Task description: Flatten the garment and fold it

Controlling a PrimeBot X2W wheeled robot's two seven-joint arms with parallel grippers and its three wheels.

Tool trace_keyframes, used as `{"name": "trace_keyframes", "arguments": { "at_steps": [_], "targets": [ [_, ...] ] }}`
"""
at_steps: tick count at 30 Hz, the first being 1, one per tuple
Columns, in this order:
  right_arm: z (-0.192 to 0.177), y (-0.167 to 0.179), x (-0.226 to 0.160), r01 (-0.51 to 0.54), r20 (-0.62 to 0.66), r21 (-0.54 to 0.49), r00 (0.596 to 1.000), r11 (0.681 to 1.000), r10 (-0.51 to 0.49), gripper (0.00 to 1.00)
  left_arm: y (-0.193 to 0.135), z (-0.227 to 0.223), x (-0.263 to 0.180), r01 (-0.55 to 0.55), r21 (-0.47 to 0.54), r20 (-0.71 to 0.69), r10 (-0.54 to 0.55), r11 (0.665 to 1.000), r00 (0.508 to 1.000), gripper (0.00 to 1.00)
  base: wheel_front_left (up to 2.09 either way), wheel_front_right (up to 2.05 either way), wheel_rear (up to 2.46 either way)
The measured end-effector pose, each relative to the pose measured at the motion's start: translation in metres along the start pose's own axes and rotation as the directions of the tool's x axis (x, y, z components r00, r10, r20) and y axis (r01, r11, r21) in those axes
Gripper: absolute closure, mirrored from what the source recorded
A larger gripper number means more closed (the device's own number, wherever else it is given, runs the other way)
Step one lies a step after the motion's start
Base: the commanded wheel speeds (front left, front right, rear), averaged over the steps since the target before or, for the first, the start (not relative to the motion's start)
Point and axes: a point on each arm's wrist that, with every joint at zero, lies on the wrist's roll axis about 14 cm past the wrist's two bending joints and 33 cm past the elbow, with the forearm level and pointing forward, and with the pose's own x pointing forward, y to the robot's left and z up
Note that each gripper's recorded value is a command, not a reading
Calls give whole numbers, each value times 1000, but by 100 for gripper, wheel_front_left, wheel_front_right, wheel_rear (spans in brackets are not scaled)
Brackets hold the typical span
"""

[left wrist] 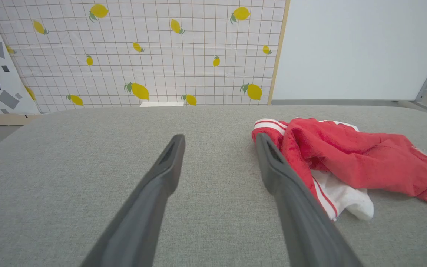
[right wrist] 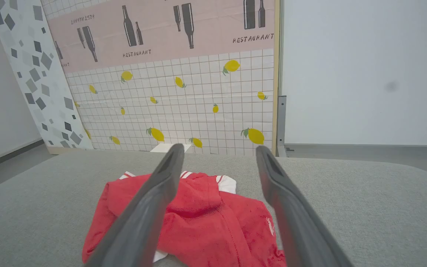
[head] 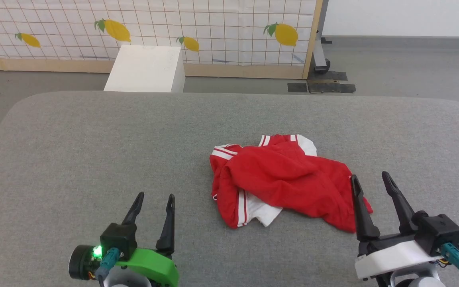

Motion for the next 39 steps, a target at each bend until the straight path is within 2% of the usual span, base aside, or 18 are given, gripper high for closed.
{"name": "trace_keyframes", "arguments": {
  "at_steps": [7, 13, 17, 21, 23, 28, 33, 34, 35, 39],
  "targets": [
    [-5, 1, -1, -3, -18, 6, 1000, 1000, 3, 0, -9, -16, 1, 40, 2, -47, -39, 999, 998, 0, 0, 0, 0],
    [-14, -3, 0, 11, -46, 9, 999, 1000, -10, 0, -30, -50, 9, 117, -18, -249, -118, 993, 961, 0, 0, 0, 0],
    [-21, -7, 1, 22, -68, 9, 997, 1000, -21, 0, -55, -63, 21, 206, -52, -384, -210, 977, 899, 0, 0, 0, 0],
    [-30, -11, 5, 30, -92, 7, 995, 1000, -29, 0, -81, -80, 27, 285, -130, -522, -310, 950, 795, 0, 0, 0, 0],
    [-33, -12, 9, 30, -98, 5, 995, 1000, -30, 0, -85, -86, 33, 300, -130, -570, -319, 945, 757, 0, 0, 0, 0],
    [-40, -17, 14, 41, -114, 5, 993, 999, -40, 0, -81, -101, 48, 286, -111, -654, -287, 952, 700, 0, 0, 0, 0],
    [-50, -24, 17, 59, -134, 1, 989, 998, -58, 0, -89, -128, 43, 303, -146, -737, -308, 942, 601, 0, 0, 0, 0],
    [-51, -25, 17, 62, -138, 1, 989, 998, -61, 0, -90, -130, 43, 308, -150, -743, -313, 939, 592, 63, 0, 0, 0],
    [-53, -26, 17, 64, -141, 1, 988, 998, -63, 0, -91, -131, 43, 314, -155, -744, -320, 937, 587, 100, 0, 0, 0],
    [-57, -27, 18, 68, -148, 1, 987, 998, -67, 0, -91, -129, 46, 297, -182, -720, -332, 938, 609, 100, 0, 0, 0]
  ]
}}
